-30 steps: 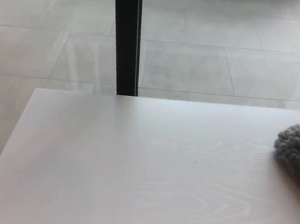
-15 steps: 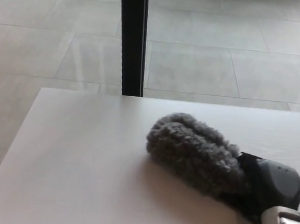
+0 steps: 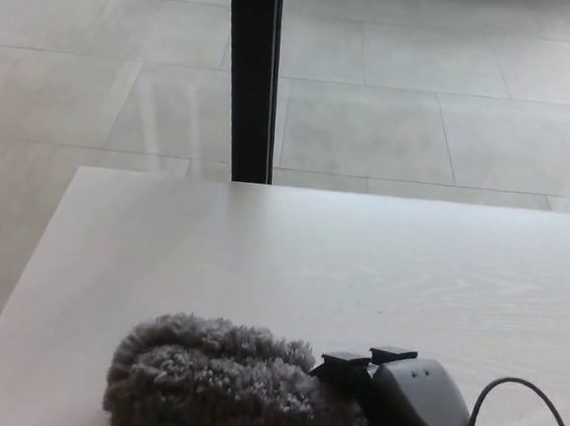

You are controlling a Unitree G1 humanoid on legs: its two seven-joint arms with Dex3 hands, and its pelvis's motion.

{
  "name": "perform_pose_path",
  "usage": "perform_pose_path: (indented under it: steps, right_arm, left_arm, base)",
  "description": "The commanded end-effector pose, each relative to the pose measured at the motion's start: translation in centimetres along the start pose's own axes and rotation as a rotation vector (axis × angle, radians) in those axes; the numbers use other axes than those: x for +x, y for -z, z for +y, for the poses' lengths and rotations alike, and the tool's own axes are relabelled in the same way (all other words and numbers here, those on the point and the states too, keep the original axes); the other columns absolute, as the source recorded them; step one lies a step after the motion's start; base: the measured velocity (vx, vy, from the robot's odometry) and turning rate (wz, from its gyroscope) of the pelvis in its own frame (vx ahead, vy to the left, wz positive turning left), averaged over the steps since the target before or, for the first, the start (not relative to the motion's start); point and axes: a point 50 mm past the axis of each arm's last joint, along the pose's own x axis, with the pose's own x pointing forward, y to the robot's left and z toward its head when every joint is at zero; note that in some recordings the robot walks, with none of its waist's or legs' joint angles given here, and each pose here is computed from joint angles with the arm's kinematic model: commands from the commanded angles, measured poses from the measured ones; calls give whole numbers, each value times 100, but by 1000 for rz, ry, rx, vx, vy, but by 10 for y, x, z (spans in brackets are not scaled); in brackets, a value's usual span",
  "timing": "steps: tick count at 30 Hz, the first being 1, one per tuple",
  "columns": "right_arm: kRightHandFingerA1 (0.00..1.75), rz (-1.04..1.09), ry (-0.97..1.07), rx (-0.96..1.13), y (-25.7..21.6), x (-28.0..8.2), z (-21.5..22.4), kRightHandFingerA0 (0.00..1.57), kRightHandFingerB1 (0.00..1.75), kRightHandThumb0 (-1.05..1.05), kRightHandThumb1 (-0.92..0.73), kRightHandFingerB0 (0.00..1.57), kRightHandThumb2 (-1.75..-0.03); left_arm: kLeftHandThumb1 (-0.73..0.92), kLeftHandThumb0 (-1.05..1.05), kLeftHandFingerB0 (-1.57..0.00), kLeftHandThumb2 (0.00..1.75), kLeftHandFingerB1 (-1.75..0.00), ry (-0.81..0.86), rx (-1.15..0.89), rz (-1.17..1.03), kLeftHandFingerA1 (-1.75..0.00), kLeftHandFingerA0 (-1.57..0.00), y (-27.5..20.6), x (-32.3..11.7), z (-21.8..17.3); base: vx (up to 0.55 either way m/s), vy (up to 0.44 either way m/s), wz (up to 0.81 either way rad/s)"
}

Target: The robot uses its right hand to pick up the duster kept in the middle of the desk and use it to wipe the desk by swiping its surface twice

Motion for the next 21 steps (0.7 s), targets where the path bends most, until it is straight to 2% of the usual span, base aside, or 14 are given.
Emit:
perform_pose_path:
  steps: [1, 5, 6, 11, 14, 15, 16, 17, 21]
  right_arm:
    - [156, -24, -185, -38, 9, -28, 13, 99, 69, -23, -53, 88, -60]
    - [152, -21, -186, -43, 14, -30, 8, 101, 66, -22, -55, 86, -56]
    - [157, 23, -181, -29, 22, -28, 3, 97, 66, -25, -55, 83, -60]
    - [154, 66, -133, 1, 31, -22, -2, 94, 68, -22, -54, 83, -58]
    - [155, 96, -105, -3, 35, -15, -6, 95, 67, -20, -54, 83, -59]
    - [161, 110, -58, -14, 34, -7, -11, 96, 65, -20, -55, 86, -56]
    - [133, 137, -21, 1, 35, 1, -17, 122, 76, -22, -38, 78, -85]
    - [161, 153, -3, -3, 36, 6, -20, 95, 64, -23, -56, 82, -60]
    - [160, 209, 37, -3, 42, 23, -31, 95, 67, -22, -57, 82, -61]
  left_arm:
    - [90, -41, -38, 68, -43, -12, -18, -6, -51, -39, -7, -2, 6]
    - [87, -41, -40, 70, -44, -17, 6, -2, -54, -42, -8, -3, 7]
    - [86, -42, -44, 69, -45, -27, 24, -3, -53, -45, -7, -3, 7]
    - [87, -42, -43, 70, -47, -14, -6, -3, -55, -42, -7, -3, 6]
    - [88, -42, -44, 68, -46, -21, -7, 2, -55, -44, -4, -2, 6]
    - [90, -42, -45, 68, -45, -27, -9, 6, -54, -45, -4, -2, 5]
    - [90, -41, -46, 68, -45, -29, -6, 9, -54, -44, -2, -1, 5]
    - [89, -41, -45, 69, -46, -25, -2, 10, -55, -42, -2, -1, 4]
    - [88, -41, -47, 70, -46, -13, 26, 16, -55, -45, 1, -1, 3]
  base:
    - [0, 0, 0]
    - [0, 0, 0]
    - [0, 0, 0]
    - [0, 0, 0]
    - [0, 0, 0]
    - [0, 0, 0]
    - [0, 0, 0]
    - [0, 0, 0]
    - [0, 0, 0]
